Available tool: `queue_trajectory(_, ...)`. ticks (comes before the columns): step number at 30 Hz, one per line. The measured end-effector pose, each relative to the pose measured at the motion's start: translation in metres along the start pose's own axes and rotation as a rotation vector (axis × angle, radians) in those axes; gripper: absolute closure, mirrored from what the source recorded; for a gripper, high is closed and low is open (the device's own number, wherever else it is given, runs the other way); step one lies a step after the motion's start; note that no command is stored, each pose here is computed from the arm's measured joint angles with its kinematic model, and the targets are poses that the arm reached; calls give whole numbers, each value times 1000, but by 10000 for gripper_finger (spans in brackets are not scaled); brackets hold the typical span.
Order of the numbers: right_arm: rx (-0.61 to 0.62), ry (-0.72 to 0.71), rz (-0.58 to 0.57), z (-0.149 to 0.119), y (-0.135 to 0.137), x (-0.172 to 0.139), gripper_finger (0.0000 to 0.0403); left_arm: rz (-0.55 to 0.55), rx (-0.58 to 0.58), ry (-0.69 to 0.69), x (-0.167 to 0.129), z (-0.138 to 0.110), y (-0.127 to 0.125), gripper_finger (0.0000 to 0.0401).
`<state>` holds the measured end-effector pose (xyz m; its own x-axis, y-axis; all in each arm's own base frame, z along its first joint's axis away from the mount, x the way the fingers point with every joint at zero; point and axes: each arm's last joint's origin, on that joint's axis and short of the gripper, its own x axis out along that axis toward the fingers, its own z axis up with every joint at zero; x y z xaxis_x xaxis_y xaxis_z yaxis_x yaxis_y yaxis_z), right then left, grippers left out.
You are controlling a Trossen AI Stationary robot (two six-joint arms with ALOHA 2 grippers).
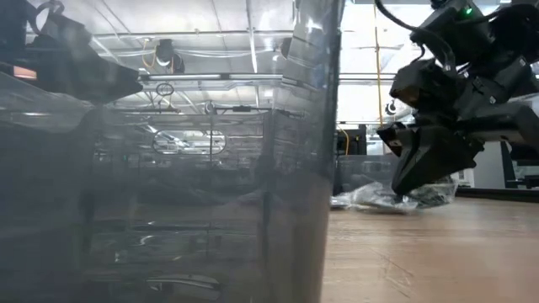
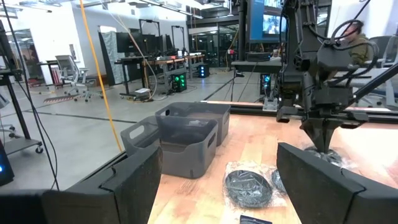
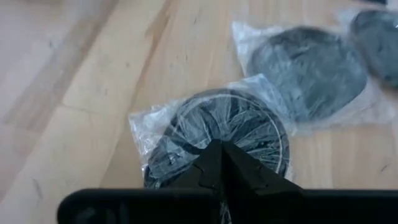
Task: Pick & Place Travel size toiletries
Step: Put the bottom black hairbrush into the top left black bin
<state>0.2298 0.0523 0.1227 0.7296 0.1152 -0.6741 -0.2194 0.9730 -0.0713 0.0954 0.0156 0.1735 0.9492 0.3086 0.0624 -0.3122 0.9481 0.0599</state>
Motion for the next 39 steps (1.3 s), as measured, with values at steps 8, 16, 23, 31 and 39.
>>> queue_trajectory(8, -13, -104, -3, 14, -1, -15, 403, 0, 0, 0, 0, 0, 0, 91)
queue_trajectory(16, -11, -197, -12, 25, -3, -31, 403, 0, 0, 0, 0, 0, 0, 91)
queue_trajectory(23, -11, -213, -12, 27, -3, -36, 403, 0, 0, 0, 0, 0, 0, 91)
queue_trajectory(31, -11, -216, -10, 27, -3, -36, 403, 0, 0, 0, 0, 0, 0, 91)
queue_trajectory(39, -1, -236, -49, 29, -4, -36, 403, 0, 0, 0, 0, 0, 0, 91)
